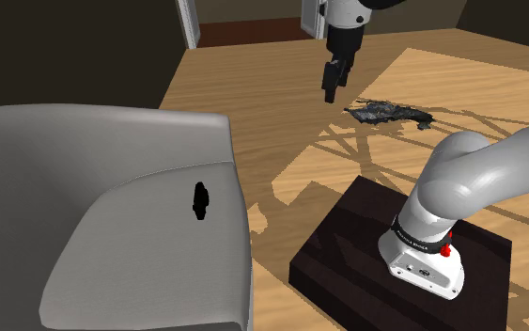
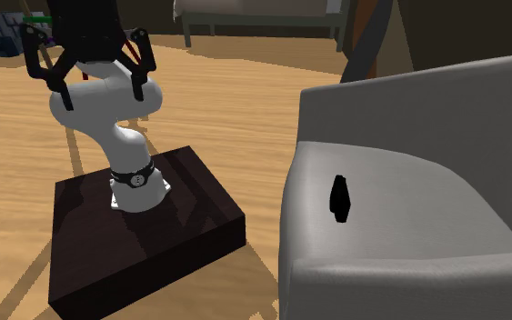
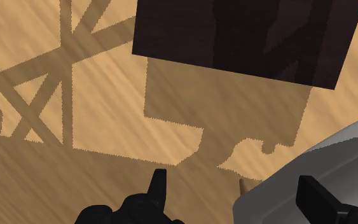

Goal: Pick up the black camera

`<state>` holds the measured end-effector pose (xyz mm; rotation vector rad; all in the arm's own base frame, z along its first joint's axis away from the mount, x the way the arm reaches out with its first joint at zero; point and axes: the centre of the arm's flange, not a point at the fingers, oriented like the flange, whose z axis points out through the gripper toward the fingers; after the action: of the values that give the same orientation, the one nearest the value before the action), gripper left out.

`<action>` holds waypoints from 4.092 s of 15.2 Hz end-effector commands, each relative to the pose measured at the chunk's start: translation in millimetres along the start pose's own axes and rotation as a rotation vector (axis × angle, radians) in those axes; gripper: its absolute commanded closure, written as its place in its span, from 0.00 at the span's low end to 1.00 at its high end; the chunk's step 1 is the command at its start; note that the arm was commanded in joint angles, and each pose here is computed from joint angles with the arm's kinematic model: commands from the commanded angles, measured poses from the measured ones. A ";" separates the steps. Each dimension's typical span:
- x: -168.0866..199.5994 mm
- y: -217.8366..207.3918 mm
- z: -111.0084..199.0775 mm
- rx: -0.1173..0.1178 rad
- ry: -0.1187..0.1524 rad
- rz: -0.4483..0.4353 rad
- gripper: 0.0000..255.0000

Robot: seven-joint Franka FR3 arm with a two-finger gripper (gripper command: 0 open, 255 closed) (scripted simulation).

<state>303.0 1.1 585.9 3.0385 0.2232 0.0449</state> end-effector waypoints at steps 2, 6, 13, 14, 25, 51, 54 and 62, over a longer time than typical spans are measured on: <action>4.6 -11.1 5.0 0.002 -0.001 0.017 0.00; 25.0 -54.9 24.6 0.008 -0.005 0.085 0.00; 67.5 -128.1 58.6 0.020 -0.013 0.204 0.00; 74.2 -138.2 63.5 0.021 -0.014 0.221 0.00; 158.9 -241.1 115.9 0.039 -0.026 0.408 0.00; 248.1 -323.2 200.0 0.055 -0.036 0.574 1.00; 247.4 -322.4 201.7 0.055 -0.037 0.574 1.00; 248.4 -318.3 159.7 0.055 -0.037 0.574 1.00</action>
<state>507.2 337.7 396.6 3.0400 -0.6605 0.0239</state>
